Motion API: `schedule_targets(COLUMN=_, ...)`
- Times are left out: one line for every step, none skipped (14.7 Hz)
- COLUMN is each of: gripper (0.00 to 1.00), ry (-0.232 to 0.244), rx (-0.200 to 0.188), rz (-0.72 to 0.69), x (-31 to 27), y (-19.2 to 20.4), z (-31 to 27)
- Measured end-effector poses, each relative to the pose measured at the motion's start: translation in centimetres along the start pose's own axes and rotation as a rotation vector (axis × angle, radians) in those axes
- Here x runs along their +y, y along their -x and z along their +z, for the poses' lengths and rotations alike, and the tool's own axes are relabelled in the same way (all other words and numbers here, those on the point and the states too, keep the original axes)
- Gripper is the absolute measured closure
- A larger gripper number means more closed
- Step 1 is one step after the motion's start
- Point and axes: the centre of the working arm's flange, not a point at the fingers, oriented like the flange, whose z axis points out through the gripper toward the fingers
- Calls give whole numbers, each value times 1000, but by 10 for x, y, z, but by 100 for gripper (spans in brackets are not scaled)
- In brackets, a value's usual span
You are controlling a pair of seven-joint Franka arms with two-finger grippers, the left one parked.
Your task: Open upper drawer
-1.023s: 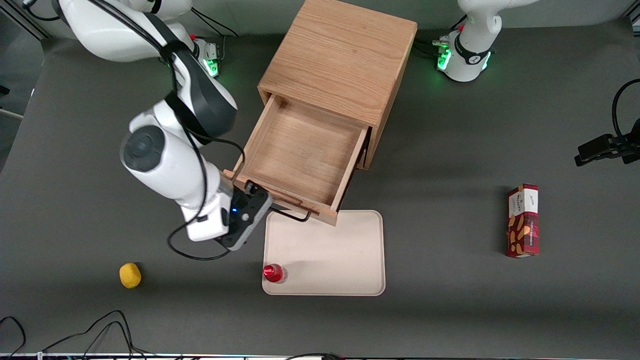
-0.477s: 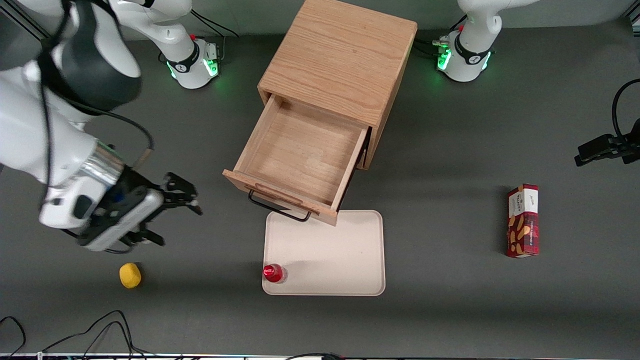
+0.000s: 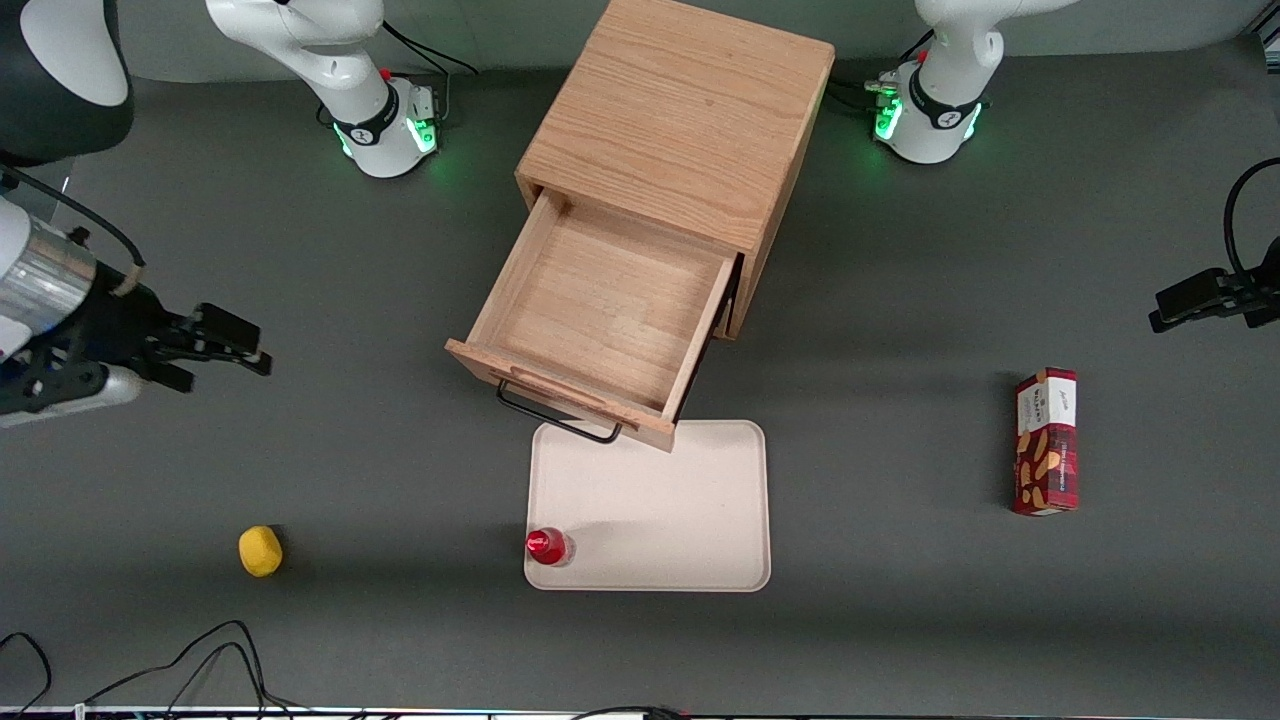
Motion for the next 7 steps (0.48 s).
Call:
schedule_targets(gripper=0, ry=27, rx=-12, rz=15, x=11, y=11, z=-1)
schedule_targets(gripper=0, ry=60, rx=-22, rz=25, x=20, y=21, z=-2)
schedule_targets(gripper=0, ry=84, rx=-29, rz=31, x=25, y=28, z=-2)
schedule_targets(gripper=0, ry=97, rx=-34, rz=40, x=25, y=31, z=-1)
schedule_targets(gripper=0, ry=102, rx=-37, rz=52, x=24, y=33, z=0)
schedule_targets(gripper=0, ry=104, rx=-41, rz=60, x=24, y=34, z=2)
schedule_targets(gripper=0, ry=104, rx=-42, rz=64, x=24, y=34, z=2)
